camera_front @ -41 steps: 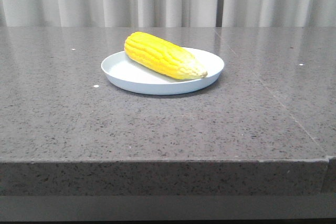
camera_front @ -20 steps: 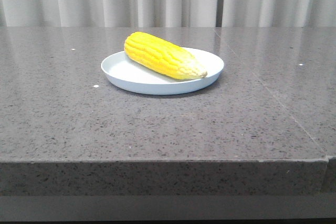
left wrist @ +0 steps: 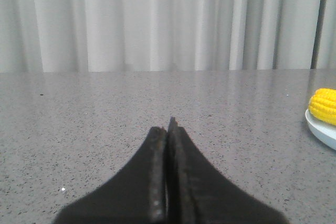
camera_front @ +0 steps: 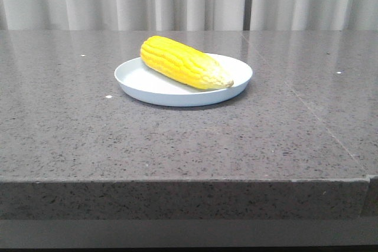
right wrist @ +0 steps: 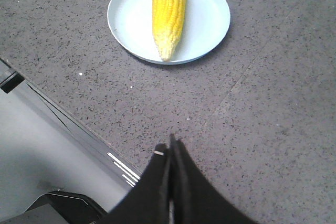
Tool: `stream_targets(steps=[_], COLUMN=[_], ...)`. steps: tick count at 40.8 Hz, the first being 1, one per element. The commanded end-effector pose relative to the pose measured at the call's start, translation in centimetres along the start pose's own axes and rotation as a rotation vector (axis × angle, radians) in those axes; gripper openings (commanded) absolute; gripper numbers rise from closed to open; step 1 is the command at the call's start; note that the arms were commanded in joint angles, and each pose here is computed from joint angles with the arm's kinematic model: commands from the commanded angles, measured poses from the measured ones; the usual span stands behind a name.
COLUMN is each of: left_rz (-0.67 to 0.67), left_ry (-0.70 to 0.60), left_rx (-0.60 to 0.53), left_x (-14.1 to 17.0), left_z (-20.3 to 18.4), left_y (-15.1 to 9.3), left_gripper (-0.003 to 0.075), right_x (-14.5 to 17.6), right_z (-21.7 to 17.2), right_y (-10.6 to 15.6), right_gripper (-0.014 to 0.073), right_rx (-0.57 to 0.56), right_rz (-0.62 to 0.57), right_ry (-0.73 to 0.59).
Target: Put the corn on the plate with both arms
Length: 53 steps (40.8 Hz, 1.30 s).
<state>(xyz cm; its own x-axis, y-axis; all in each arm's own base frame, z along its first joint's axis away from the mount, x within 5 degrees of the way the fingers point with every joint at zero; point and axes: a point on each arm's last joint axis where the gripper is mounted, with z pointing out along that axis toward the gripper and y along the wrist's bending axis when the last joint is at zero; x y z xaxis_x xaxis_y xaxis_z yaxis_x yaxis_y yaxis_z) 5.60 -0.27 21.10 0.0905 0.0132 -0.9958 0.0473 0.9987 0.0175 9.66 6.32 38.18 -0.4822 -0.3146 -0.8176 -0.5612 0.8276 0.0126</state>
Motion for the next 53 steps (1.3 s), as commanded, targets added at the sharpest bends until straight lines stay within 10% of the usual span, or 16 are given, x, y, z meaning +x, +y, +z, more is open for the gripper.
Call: stream_targets(steps=[1,21,53], left_rz=[-0.002,-0.002,-0.002], left_ry=[-0.076,-0.076,-0.076], left_rx=[0.005,0.005,0.005], left_x=[-0.1,-0.1,-0.1], left_z=[-0.1,-0.1,-0.1], left_y=[0.0,0.0,0.0], left_gripper=[-0.0020,-0.0020,-0.0020], right_x=[-1.1,-0.2,14.4], right_z=[-0.7,-1.2,1.1], right_y=[-0.1,-0.2,-2.5], right_gripper=[-0.0085,-0.0085,-0.0085], right_rx=[0.016,0.027,0.556], right_rz=[-0.008,0.006,0.142], right_ry=[-0.089,-0.111,-0.669])
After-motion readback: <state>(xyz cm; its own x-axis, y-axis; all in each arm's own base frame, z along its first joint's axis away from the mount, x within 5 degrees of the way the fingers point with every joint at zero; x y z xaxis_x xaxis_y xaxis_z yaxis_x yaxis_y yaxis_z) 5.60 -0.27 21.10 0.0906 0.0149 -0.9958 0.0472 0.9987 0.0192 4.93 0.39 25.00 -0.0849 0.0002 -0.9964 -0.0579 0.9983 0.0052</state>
